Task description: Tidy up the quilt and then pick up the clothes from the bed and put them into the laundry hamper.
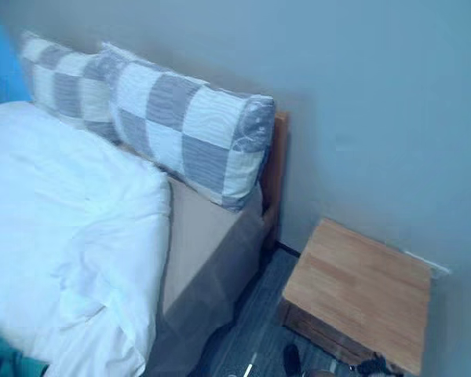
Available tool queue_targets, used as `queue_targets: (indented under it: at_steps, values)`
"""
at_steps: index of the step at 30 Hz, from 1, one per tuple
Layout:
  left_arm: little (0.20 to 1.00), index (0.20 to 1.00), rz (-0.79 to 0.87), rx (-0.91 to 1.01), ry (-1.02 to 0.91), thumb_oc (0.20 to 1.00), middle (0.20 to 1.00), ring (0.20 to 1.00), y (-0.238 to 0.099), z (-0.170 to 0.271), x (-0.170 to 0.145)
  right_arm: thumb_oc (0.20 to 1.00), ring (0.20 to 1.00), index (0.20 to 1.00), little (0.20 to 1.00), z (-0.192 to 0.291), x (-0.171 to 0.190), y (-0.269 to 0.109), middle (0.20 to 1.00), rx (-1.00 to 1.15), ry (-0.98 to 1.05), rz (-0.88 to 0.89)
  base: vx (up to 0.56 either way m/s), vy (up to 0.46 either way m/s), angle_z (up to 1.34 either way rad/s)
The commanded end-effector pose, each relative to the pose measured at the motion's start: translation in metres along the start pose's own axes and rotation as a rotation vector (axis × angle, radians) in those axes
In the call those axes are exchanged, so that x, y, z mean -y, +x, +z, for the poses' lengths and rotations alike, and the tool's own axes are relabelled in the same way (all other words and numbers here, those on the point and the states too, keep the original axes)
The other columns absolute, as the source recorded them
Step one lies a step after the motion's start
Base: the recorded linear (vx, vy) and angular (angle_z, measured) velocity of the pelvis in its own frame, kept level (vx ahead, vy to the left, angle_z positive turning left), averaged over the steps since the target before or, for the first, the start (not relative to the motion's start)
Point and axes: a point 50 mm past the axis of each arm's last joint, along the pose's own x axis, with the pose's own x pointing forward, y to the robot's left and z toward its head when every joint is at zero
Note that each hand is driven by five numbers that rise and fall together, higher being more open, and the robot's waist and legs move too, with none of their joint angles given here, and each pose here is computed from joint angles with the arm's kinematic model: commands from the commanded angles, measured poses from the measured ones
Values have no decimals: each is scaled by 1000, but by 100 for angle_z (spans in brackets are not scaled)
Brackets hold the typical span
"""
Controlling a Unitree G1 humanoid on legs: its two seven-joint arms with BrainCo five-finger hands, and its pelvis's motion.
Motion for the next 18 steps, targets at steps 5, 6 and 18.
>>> queue_targets:
  at_steps: [5, 6, 18]
  values:
    - [1000, 1000, 95, 135, 115, 1000, 1000, 1000, 2, 28, -11, 1000, 1000, 1000, 1000, 5, 21, 6, 1000, 1, 24, -65, 4, -22, 141]
    - [1000, 1000, 106, 178, 175, 1000, 1000, 1000, 1, 31, -11, 1000, 1000, 1000, 1000, -1, 24, 7, 1000, -44, 90, -75, -31, 50, 205]
    - [1000, 1000, 57, -137, 97, 1000, 1000, 1000, 8, -36, -15, 1000, 1000, 1000, 1000, -15, 11, 3, 1000, -187, 272, -53, 8, 219, 93]
